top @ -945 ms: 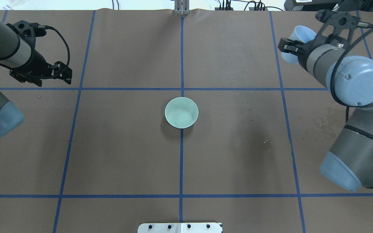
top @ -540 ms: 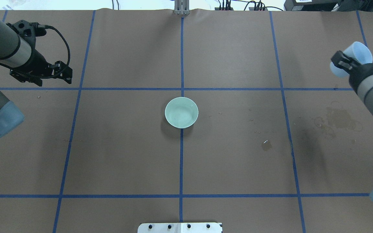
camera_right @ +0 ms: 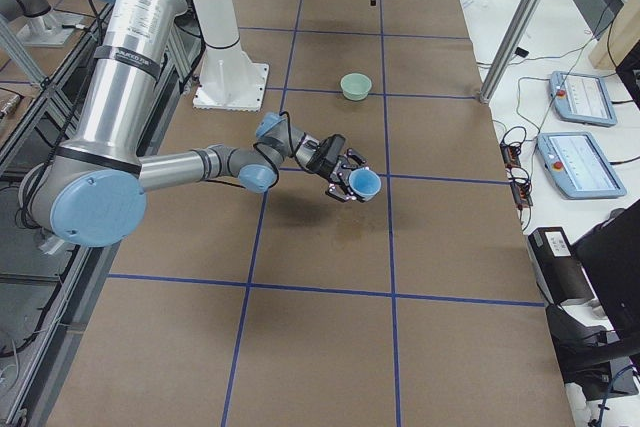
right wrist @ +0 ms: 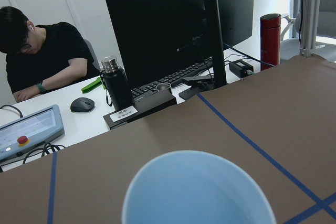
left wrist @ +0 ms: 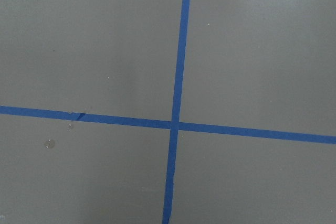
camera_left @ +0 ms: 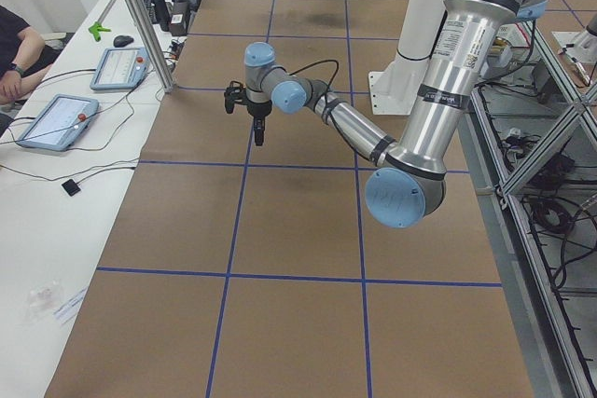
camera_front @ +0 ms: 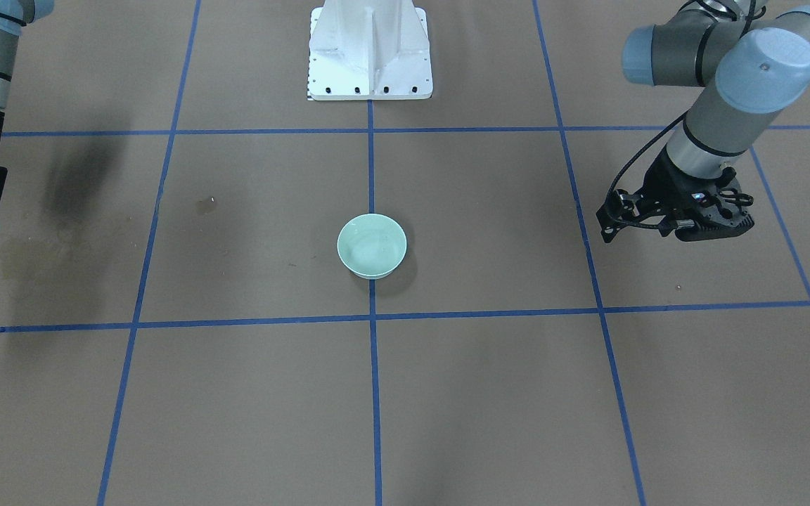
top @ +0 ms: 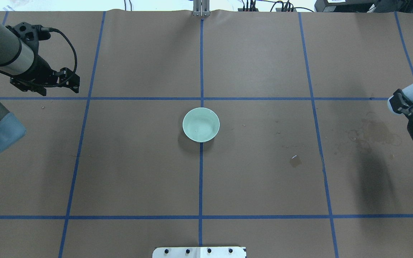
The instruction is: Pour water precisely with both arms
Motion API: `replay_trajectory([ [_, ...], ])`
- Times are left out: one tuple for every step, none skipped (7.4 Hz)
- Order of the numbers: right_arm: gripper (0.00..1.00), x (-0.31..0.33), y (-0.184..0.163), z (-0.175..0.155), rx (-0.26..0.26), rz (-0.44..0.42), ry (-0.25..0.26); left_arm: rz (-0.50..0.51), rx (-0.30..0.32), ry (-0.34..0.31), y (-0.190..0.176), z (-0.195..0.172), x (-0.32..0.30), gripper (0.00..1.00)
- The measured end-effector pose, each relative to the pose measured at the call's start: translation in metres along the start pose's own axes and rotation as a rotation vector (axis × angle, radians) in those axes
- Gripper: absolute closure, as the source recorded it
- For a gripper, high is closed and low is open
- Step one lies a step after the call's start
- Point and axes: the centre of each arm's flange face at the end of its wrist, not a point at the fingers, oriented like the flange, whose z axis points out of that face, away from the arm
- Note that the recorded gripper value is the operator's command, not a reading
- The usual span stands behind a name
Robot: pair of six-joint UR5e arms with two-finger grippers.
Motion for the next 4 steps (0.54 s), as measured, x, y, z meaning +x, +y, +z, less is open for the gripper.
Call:
replay_trajectory([
  [1.0, -0.002, 0.027, -0.009, 0.01, -0.002, -0.024, 0.001, 0.0, 0.0, 0.0, 0.0, 0.0, 0.0],
  [1.0, -0.002, 0.05, -0.017, 0.025, -0.007, -0.039, 0.002, 0.001, 0.0, 0.0, 0.0, 0.0, 0.0],
  [1.0, 0.003, 0.073, -0.023, 0.047, -0.018, -0.055, 0.002, 0.001, -0.001, 0.0, 0.0, -0.001, 0.0],
  [1.0, 0.015, 0.095, -0.023, 0.074, -0.055, -0.068, 0.001, 0.0, -0.003, 0.0, 0.001, -0.001, 0.0],
])
